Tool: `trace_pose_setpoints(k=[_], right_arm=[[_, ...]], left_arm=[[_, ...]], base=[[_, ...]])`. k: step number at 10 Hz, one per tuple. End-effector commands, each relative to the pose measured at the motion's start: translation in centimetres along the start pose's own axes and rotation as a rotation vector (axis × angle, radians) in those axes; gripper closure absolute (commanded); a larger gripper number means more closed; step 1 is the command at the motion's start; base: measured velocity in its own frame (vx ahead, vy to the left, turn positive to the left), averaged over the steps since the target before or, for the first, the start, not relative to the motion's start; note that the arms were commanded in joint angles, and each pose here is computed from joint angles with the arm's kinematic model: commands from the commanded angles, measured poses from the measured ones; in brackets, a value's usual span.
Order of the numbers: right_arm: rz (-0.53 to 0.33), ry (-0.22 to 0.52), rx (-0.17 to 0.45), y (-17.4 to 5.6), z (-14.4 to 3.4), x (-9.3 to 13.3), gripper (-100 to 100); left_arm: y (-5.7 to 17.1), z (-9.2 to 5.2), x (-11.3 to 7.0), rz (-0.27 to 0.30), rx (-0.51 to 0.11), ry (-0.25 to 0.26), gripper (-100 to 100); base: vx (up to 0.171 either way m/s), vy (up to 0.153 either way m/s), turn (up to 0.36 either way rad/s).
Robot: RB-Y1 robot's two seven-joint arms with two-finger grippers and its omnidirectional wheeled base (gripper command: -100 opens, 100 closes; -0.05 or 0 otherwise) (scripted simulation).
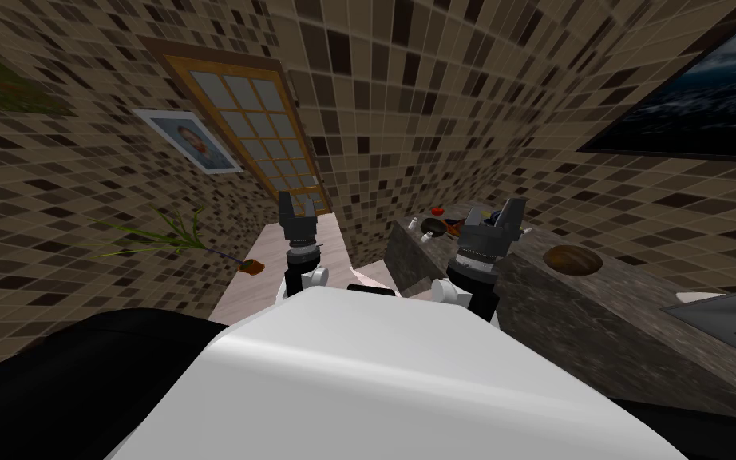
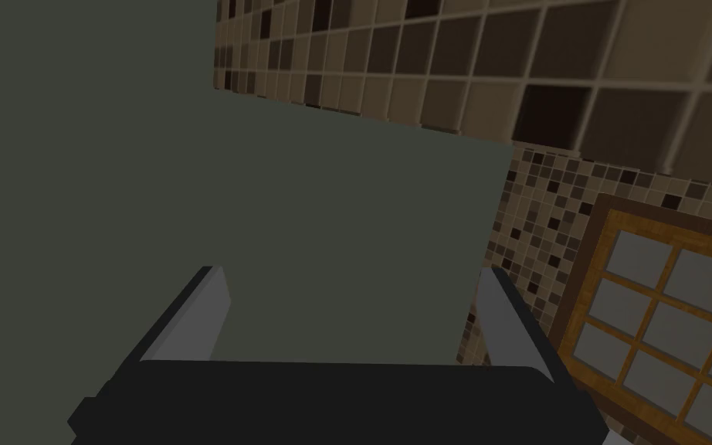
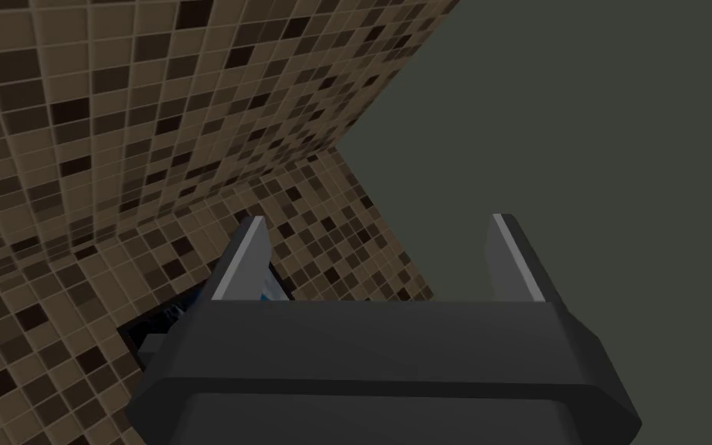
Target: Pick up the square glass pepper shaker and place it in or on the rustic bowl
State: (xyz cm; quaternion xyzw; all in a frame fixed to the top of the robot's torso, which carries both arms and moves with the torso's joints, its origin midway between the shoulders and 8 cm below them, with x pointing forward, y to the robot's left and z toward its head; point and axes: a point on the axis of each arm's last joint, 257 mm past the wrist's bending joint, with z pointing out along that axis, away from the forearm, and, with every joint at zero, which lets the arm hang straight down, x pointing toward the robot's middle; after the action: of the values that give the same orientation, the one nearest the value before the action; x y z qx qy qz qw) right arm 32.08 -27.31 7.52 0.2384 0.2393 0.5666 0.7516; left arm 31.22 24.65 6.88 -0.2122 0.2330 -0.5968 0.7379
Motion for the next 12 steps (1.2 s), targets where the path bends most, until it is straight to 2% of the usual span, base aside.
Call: trace_pose_setpoints(k=[1,4,7,8,11,12], right_arm=[[-0.016,0.033,0.006,-0.5,0.0,0.5,-100],[-0.066,0.112,0.038,-2.7,-0.4,1.5,-100],[-0.137,0.193,0.100,-6.4,-1.1,2.3,-100],[-0.137,0.193,0.104,-6.5,-1.2,2.3,-100],[-0.227,0.272,0.181,-11.1,-2.2,2.4,-100],[-0.228,0.273,0.195,-11.7,-2.5,2.4,-100]], left_arm=[[0.0,0.0,0.0,0.000,0.000,0.000,0],[0.0,0.0,0.0,0.000,0.000,0.000,0],[0.0,0.0,0.0,0.000,0.000,0.000,0],[0.0,0.0,0.0,0.000,0.000,0.000,0],[0.0,0.0,0.0,0.000,0.000,0.000,0],[0.0,0.0,0.0,0.000,0.000,0.000,0]], base=[[-0.007,0.015,0.004],[-0.025,0.040,0.005],[-0.037,0.088,0.013],[-0.029,0.067,-0.001],[-0.038,0.085,0.020],[-0.024,0.079,0.005]])
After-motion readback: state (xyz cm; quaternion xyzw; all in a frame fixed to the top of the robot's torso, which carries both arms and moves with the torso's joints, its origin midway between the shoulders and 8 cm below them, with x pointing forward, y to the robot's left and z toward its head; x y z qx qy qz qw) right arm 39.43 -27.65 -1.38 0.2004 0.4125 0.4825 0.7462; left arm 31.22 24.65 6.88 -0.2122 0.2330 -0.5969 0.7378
